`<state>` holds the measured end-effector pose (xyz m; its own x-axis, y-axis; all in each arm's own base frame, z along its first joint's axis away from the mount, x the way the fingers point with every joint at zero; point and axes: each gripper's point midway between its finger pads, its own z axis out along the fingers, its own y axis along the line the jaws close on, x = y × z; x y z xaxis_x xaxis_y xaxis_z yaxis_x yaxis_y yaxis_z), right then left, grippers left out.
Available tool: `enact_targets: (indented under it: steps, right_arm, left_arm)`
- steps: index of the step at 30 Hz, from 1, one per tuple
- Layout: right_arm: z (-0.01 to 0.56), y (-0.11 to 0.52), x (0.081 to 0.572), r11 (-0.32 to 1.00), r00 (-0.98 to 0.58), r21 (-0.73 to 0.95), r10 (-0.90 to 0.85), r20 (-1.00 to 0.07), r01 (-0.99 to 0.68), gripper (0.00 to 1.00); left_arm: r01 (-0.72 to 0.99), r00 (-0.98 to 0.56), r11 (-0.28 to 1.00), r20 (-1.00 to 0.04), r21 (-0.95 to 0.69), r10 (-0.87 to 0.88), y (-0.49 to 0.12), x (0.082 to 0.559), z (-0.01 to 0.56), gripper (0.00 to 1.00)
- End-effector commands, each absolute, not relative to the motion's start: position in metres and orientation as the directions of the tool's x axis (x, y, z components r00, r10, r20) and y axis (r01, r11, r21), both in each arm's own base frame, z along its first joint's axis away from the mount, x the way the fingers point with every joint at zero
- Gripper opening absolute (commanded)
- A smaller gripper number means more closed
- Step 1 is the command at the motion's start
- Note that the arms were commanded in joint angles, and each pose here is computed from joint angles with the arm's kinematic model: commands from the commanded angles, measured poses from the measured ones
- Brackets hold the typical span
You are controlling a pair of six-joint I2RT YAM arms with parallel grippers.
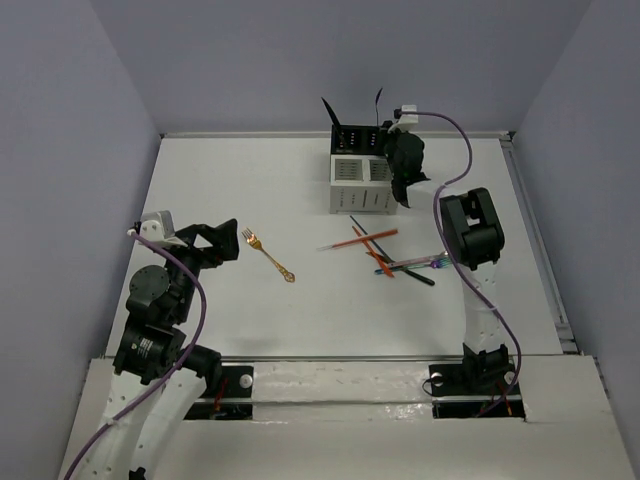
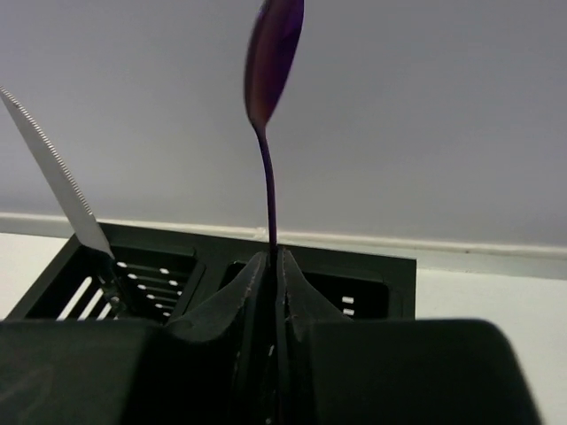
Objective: Sort the eating utensils into containers
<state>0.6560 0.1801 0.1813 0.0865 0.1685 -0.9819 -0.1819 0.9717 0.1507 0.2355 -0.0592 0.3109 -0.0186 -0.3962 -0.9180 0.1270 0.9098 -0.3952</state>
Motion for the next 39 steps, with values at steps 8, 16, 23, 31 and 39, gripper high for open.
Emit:
enact_targets:
  steps: [8,16,23,31,39]
  right_arm:
    - [0.271,0.184,0.616,0.944,0.209,0.168,0.232,-0.950,-0.284,0.45]
    - [0.294,0.210,0.570,0.882,0.065,0.199,0.249,-0.966,-0.428,0.46]
    - [0.258,0.298,0.496,0.837,-0.216,0.160,0.052,-0.975,-0.523,0.47]
    - [0.197,0.400,0.390,0.707,-0.381,0.181,-0.134,-0.915,-0.683,0.47]
    - [0.133,0.458,0.351,0.668,-0.427,0.068,-0.391,-0.815,-0.741,0.52]
  left_arm:
    - [0.166,0.049,0.903,-0.911,-0.396,-0.409,-0.060,0.233,0.329,0.99]
    - [0.169,0.065,0.901,-0.907,-0.400,-0.416,-0.057,0.229,0.332,0.99]
    - [0.188,0.086,0.895,-0.901,-0.404,-0.425,-0.057,0.223,0.338,0.99]
    - [0.216,0.113,0.887,-0.892,-0.409,-0.438,-0.057,0.214,0.345,0.99]
    - [0.235,0.131,0.880,-0.884,-0.412,-0.449,-0.057,0.207,0.351,0.99]
